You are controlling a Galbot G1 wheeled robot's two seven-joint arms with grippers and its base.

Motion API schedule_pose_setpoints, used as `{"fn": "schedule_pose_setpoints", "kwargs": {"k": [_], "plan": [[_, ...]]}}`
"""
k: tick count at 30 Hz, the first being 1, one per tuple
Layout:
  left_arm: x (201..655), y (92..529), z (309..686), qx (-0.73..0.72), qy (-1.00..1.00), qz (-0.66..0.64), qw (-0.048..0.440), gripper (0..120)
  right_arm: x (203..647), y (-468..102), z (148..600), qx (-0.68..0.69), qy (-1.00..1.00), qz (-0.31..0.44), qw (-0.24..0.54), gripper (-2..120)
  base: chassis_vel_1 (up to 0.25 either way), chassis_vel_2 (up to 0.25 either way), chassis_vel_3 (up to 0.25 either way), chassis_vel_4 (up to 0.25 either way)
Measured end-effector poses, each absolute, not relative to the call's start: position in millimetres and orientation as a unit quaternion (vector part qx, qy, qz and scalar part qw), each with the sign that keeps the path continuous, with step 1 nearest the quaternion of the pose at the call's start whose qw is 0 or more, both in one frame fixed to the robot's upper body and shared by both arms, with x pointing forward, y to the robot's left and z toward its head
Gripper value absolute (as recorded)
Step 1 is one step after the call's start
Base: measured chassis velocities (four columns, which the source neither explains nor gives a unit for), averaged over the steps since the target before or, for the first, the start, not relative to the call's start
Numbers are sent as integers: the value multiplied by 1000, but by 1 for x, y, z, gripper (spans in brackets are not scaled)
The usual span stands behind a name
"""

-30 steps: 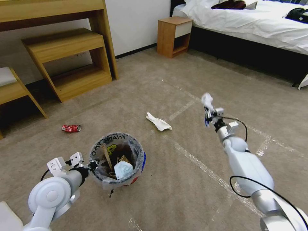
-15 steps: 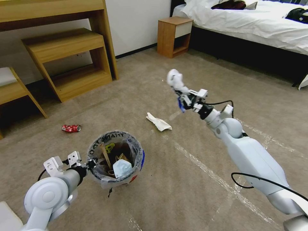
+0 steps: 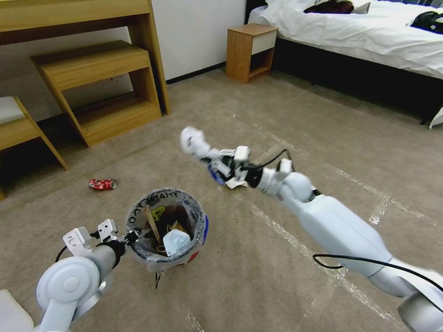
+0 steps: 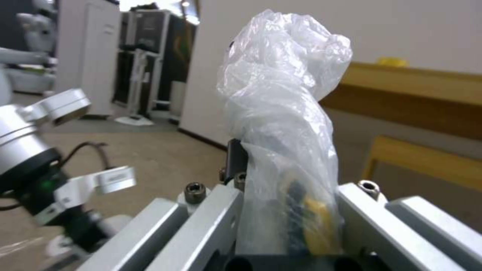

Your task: Pick up the trash bin and place the garbage on the floor into it.

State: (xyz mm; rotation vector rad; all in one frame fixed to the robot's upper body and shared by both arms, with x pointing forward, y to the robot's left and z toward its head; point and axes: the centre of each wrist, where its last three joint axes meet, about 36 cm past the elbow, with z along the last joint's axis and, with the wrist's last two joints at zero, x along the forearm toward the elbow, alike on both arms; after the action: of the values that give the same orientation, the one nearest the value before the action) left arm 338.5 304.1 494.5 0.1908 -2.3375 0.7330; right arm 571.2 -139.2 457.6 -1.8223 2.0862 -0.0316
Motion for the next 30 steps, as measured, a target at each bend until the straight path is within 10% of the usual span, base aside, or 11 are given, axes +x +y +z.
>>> {"fn": "schedule_pose_setpoints", "kwargs": {"k": [30], "plan": [[335,305,497,77,-897,280,332,0,556,-86,413,-708,690,-31,147,3,0,0,0,0]]}}
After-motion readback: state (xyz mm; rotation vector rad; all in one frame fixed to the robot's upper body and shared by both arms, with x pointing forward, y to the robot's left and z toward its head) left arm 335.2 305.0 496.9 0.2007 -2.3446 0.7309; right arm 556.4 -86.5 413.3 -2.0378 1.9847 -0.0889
